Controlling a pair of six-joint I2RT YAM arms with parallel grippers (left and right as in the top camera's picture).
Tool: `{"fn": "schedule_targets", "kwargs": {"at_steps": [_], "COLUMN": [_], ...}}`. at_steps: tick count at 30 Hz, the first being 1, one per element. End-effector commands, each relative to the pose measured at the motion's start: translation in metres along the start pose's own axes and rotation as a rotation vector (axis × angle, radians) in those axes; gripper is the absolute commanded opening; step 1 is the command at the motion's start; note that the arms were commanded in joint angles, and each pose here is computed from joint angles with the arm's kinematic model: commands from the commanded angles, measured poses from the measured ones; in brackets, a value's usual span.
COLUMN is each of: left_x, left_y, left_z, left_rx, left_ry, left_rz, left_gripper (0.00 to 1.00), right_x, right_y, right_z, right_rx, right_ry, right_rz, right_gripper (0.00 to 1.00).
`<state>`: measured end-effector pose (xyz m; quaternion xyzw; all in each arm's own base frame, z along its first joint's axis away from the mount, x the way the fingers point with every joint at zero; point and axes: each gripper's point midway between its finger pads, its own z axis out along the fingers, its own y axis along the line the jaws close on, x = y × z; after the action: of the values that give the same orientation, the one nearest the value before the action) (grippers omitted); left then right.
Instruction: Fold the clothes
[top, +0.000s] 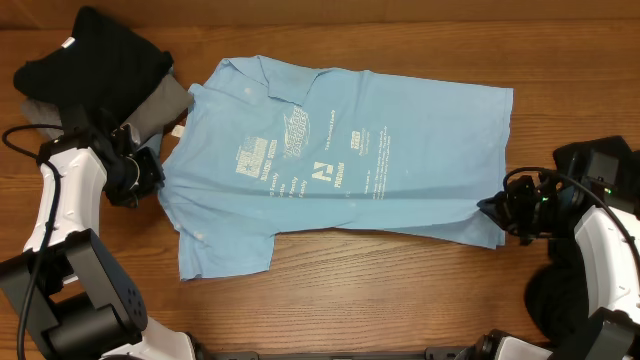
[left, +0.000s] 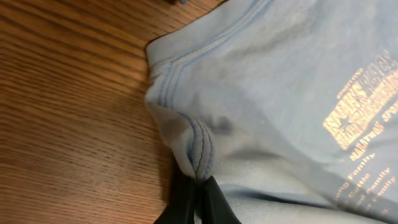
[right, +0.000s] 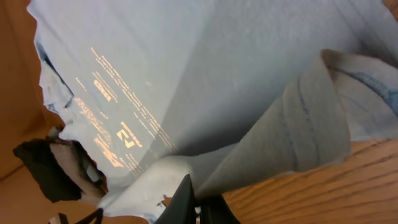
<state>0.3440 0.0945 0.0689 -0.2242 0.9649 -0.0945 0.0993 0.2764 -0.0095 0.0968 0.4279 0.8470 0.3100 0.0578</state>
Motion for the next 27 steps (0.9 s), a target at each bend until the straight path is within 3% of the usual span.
{"fn": "schedule_targets", "kwargs": {"at_steps": [1, 9, 14, 16, 22, 27], "left_x": [-0.009, -0.01, 0.006, 0.018, 0.052, 0.08], "left_y": [0.01, 0.014, 0.012, 0.013, 0.016, 0.02], "left_z": [-0.007, -0.008, -0.007, -0.008, -0.007, 0.024], "left_rx": [-0.068, -0.094, -0.093, -0.098, -0.111, -0.096], "left_ry": [-0.035, -0.037, 0.026, 0.074, 0.202, 0.246], "left_rz": [0.017, 0.017, 0.013, 0.005, -0.011, -0.014], "left_gripper": [0.04, 0.06, 0.45, 0.52, 0.56, 0.6], "right_x": [-0.004, -0.007, -0.003, -0.002, -0.001, -0.001], "right_y": [0.009, 0.011, 0.008, 0.007, 0.007, 0.007], "right_z": [-0.002, -0.003, -0.002, -0.003, -0.003, -0.003], "right_rx": [-0.018, -0.028, -0.015, -0.013, -0.011, -0.011], "right_ry": [-0.01, -0.021, -0.003, 0.0, 0.001, 0.001], "right_rz": [0.023, 0.026, 0.037, 0.04, 0.041, 0.042], "right_gripper": [0.04, 0.04, 0.04, 0.04, 0.04, 0.04]}}
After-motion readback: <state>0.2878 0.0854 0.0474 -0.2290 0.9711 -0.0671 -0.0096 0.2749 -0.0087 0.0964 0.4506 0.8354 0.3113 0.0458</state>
